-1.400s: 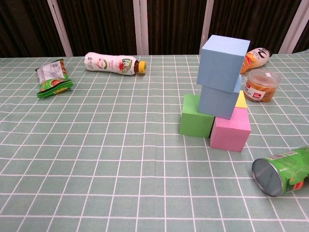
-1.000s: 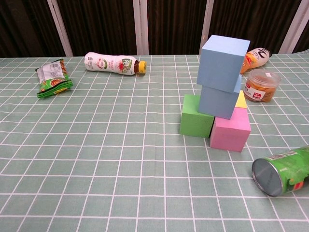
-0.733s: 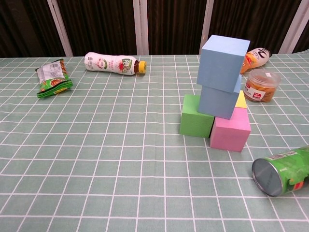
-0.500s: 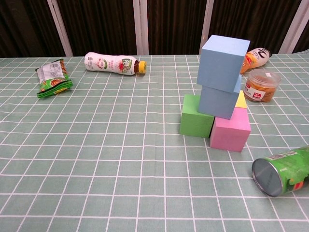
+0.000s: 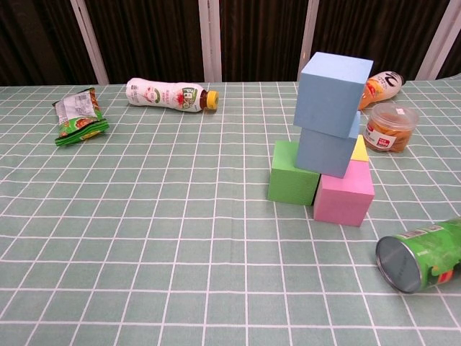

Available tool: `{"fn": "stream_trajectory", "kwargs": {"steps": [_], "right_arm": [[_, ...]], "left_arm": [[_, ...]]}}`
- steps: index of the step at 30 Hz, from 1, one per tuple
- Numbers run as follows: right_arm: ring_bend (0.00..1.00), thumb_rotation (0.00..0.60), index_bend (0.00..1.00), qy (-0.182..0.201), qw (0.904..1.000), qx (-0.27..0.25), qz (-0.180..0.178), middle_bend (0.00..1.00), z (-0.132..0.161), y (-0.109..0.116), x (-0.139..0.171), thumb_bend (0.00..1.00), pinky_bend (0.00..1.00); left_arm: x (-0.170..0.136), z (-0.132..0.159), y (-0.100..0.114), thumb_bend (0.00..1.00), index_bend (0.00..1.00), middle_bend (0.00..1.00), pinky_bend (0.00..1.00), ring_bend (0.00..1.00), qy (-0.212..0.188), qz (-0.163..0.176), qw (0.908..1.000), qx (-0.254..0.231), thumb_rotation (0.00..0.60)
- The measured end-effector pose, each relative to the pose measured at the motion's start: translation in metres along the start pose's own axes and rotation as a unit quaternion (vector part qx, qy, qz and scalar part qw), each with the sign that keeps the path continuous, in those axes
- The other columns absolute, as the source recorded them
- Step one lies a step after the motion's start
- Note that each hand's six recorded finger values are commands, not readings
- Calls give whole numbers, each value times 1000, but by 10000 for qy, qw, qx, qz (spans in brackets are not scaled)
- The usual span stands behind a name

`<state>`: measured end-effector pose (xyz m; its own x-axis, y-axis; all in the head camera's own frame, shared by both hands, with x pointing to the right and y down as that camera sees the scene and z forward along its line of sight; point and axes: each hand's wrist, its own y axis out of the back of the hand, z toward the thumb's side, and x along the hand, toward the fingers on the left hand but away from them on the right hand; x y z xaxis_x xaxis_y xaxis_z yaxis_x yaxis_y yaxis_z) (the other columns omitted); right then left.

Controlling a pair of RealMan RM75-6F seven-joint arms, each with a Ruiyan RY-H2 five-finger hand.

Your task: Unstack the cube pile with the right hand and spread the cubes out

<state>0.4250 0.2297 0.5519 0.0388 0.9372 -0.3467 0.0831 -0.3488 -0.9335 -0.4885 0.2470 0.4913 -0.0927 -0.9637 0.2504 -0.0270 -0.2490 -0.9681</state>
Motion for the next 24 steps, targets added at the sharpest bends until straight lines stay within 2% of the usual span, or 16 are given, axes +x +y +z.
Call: {"fn": "stream_trajectory", "kwargs": {"steps": [7,10,14,17,21,24], "right_arm": [[25,600,84,352,9991,-195,152,4,18,0,-11,184,0],[27,600,84,510,9973,-469,254,4,30,9,-21,184,0],[33,600,84,662,9912,-1052,445,4,51,32,-39,185,0],[33,600,84,631,9853,-1401,752,4,65,42,-56,184,0],[35,600,84,501,9772,-1650,1234,4,77,44,-80,184,0],[42,600,85,369,9719,-1830,1437,4,86,46,-99,185,0]], "left_arm": [[2,3,-5,149,194,39,0,0,-8,-104,9999,53,600],[1,5,-6,150,194,40,0,0,-7,-125,9999,59,600],[2,3,-7,150,194,40,0,0,85,-107,9999,76,600],[3,3,-8,150,195,40,0,0,144,-96,9998,97,600],[3,2,-7,150,194,40,0,0,176,-84,9998,94,600],[3,2,-6,150,194,40,0,0,186,-48,9998,81,600]]}}
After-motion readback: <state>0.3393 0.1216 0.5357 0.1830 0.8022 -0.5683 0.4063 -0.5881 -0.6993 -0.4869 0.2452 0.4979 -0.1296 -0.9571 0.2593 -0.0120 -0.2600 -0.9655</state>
